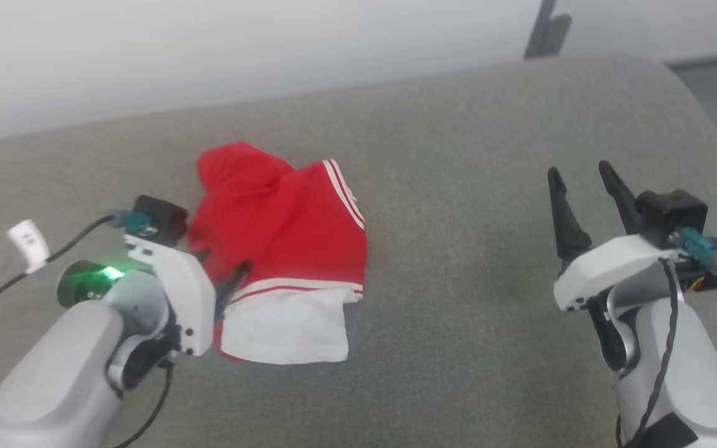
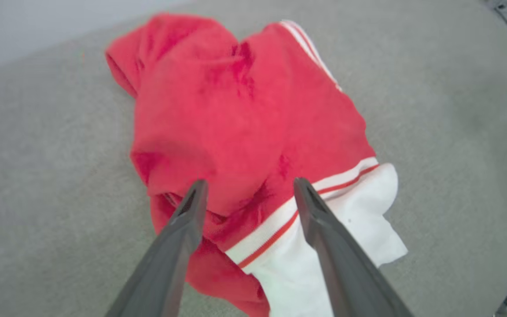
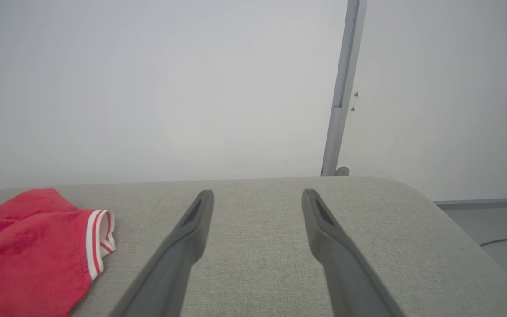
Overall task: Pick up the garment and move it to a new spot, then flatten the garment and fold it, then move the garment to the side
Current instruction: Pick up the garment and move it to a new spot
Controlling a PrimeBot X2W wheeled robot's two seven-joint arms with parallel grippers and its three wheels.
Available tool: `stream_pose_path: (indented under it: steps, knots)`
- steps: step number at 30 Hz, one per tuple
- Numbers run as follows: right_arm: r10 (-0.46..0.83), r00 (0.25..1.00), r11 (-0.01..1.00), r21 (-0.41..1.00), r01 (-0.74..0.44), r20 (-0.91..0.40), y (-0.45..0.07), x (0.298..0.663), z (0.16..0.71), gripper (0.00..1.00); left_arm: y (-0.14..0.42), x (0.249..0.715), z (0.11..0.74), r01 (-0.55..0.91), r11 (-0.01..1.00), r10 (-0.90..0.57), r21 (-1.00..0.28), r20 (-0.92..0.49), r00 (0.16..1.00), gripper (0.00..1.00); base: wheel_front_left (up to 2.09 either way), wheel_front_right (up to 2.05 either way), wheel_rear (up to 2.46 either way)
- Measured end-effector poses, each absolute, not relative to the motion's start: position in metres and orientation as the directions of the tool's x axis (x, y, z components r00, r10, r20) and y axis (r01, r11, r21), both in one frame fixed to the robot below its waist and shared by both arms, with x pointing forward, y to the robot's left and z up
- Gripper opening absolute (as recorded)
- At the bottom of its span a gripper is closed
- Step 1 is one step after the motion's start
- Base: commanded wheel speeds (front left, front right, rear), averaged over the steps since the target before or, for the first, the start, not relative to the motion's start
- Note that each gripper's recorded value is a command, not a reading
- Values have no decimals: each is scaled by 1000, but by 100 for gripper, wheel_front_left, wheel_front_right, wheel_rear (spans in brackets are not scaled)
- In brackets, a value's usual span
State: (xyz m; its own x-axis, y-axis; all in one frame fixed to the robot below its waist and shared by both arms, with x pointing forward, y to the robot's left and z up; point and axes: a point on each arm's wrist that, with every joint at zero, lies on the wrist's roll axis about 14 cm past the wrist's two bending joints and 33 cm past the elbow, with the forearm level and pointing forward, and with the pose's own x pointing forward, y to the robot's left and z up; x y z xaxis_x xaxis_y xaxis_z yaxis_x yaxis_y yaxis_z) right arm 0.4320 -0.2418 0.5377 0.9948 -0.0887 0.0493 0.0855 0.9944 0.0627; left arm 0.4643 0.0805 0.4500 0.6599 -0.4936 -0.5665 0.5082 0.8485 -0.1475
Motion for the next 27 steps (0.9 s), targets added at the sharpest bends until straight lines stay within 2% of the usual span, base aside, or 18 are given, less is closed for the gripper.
stream_pose_path:
  steps: [3, 8, 15, 20, 27]
  knots:
    - [-82, 995, 995, 65, 78, 63, -238, 427, 543, 100, 95, 464, 478, 490, 862, -487, -127, -473, 734, 100, 0, 0, 0]
    - [-66, 994, 996, 68, 61, 82, -231, 419, 551, 100, 141, 458, 514, 388, 917, -395, -90, -333, 856, 100, 0, 0, 0]
    - [-55, 995, 996, 73, 48, 88, -224, 411, 552, 100, 215, 430, 545, 224, 973, -231, -60, -165, 959, 100, 0, 0, 0]
    - [-50, 996, 996, 81, 43, 78, -221, 406, 546, 100, 247, 412, 559, 142, 989, -144, -46, -60, 988, 100, 0, 0, 0]
    - [-52, 996, 995, 89, 45, 69, -220, 400, 542, 100, 287, 381, 556, 37, 997, -36, -72, 13, 999, 100, 0, 0, 0]
